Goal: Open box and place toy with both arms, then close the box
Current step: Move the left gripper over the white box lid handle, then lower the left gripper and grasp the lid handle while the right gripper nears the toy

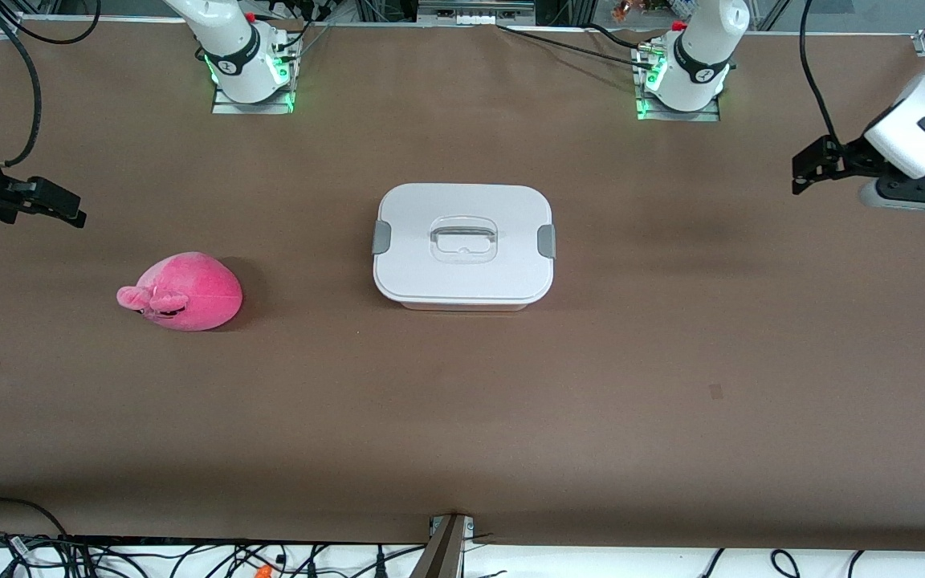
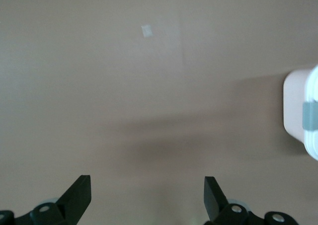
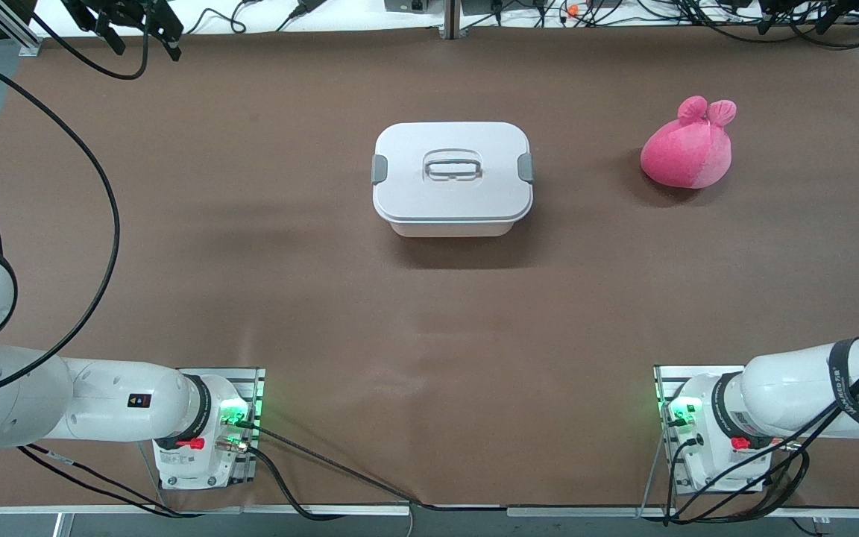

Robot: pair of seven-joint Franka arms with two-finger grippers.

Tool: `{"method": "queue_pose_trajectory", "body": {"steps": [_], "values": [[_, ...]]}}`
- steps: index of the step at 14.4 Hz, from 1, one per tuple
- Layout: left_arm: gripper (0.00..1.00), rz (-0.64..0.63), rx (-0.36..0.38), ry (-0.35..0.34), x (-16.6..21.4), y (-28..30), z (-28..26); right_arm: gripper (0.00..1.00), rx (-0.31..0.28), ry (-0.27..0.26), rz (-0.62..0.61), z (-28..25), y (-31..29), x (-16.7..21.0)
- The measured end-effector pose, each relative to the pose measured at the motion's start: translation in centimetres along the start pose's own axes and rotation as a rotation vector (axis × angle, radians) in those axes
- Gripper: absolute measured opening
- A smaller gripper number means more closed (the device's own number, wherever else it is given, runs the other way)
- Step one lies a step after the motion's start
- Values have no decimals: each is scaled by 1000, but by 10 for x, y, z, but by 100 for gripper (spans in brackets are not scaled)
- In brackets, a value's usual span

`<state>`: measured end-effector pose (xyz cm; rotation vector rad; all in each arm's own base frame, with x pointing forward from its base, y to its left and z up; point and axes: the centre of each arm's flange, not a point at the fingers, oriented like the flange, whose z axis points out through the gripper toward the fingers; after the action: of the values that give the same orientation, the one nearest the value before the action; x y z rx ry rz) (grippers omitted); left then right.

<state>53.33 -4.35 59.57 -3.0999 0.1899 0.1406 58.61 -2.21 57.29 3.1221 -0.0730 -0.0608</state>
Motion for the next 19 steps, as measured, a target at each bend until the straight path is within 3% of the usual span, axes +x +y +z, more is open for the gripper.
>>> {"method": "queue_pose_trajectory", "body": {"steps": [6, 10, 14, 17, 19], "values": [[100, 134, -6, -60, 6, 69, 19, 100, 5, 23, -3, 70, -1, 48], [100, 357, -159, -81, 22, 122, 35, 100, 7, 18, -5, 108, -3, 61], [100, 585, -218, -59, 47, 232, 59, 100, 6, 15, -5, 107, -3, 58], [100, 760, -202, 0, 56, 311, 97, 100, 0, 23, -6, 100, -2, 54], [100, 879, -129, 20, 51, 355, 122, 100, -1, 23, -6, 99, -2, 52]]}}
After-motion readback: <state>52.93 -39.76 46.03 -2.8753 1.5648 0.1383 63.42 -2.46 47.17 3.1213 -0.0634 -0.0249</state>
